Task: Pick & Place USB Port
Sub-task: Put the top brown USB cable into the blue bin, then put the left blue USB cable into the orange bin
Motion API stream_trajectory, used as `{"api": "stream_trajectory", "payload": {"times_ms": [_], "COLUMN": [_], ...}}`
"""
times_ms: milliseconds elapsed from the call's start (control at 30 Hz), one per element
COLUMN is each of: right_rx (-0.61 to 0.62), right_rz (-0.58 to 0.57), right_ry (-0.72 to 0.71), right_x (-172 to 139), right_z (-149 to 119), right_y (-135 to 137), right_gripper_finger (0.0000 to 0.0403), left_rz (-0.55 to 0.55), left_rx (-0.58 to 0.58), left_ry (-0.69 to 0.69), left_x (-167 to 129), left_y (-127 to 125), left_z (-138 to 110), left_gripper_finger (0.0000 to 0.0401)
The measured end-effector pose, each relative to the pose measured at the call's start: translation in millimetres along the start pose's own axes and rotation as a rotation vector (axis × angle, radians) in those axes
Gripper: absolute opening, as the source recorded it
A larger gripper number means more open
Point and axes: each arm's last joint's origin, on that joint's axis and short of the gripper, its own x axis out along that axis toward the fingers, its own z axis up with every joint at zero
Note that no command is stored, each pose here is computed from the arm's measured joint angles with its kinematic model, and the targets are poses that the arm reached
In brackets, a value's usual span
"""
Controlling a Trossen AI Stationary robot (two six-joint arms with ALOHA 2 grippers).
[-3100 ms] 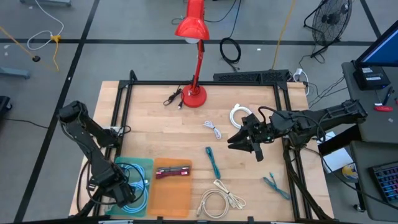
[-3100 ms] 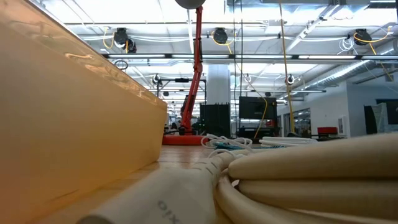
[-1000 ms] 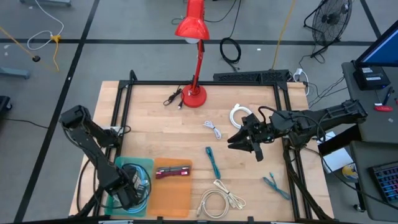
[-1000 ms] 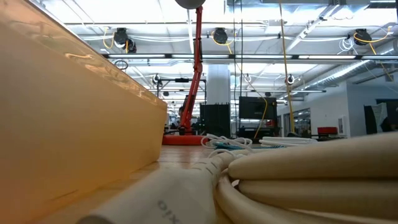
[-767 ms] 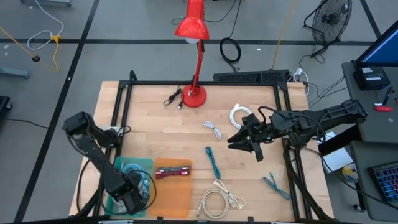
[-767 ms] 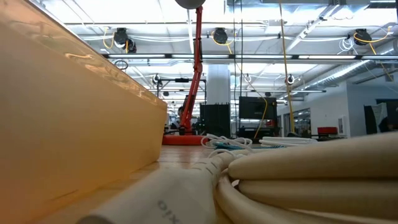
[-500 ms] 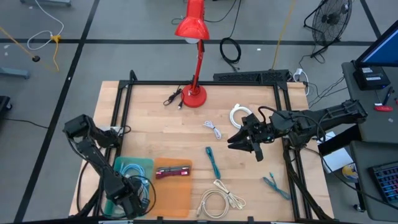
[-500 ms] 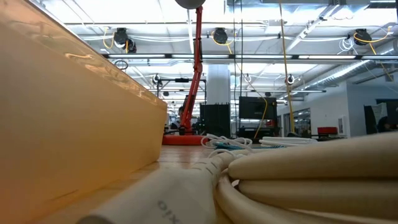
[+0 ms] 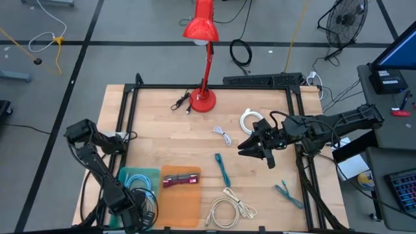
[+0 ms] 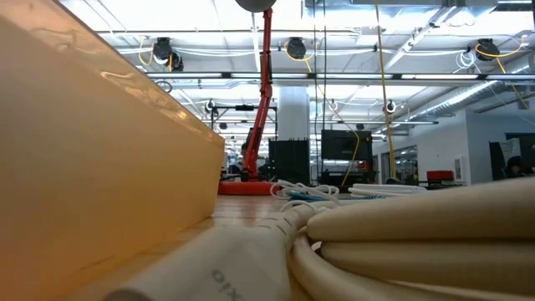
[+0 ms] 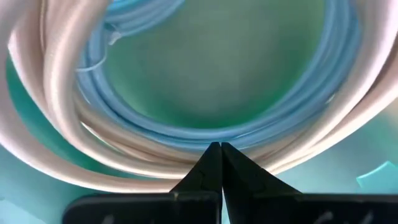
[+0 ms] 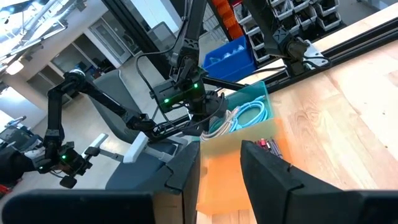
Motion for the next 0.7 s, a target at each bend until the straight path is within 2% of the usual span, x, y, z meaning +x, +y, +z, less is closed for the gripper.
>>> {"api": "stream_trajectory", "payload": {"times_ms": [233,500,633,700], "right_rx": [-0.001,-0.003,-0.001,0.009], "right_rz": [0.000,-0.007,-0.032,-0.081], "right_ry": [0.001,0.008,0.028,0.045], "right_x": [0.0,0.0,-0.1,-0.5], "right_z": [0.0,-0.8,-2.7,-4.9], "right_y": [-0.1,-0.6,-3.2,-7.1], "right_gripper_finger": [0.0105,0.0105,0.0105,0.0105], "left_rz": [-0.025,-0.045,-0.101,-0.143], "left_rx": [-0.025,-0.036,-0.032,-0.027], "left_ry": [-0.078,-0.134,-0.185,-0.226], "left_x": [-9.3,-50.1,-72.6,-83.6], "left_y": [7.3,24.5,34.2,38.9], "left_z": [1.1,7.1,11.9,15.4], "left_gripper_finger": [0.0001,0.0001,0.0002,0.0004]}}
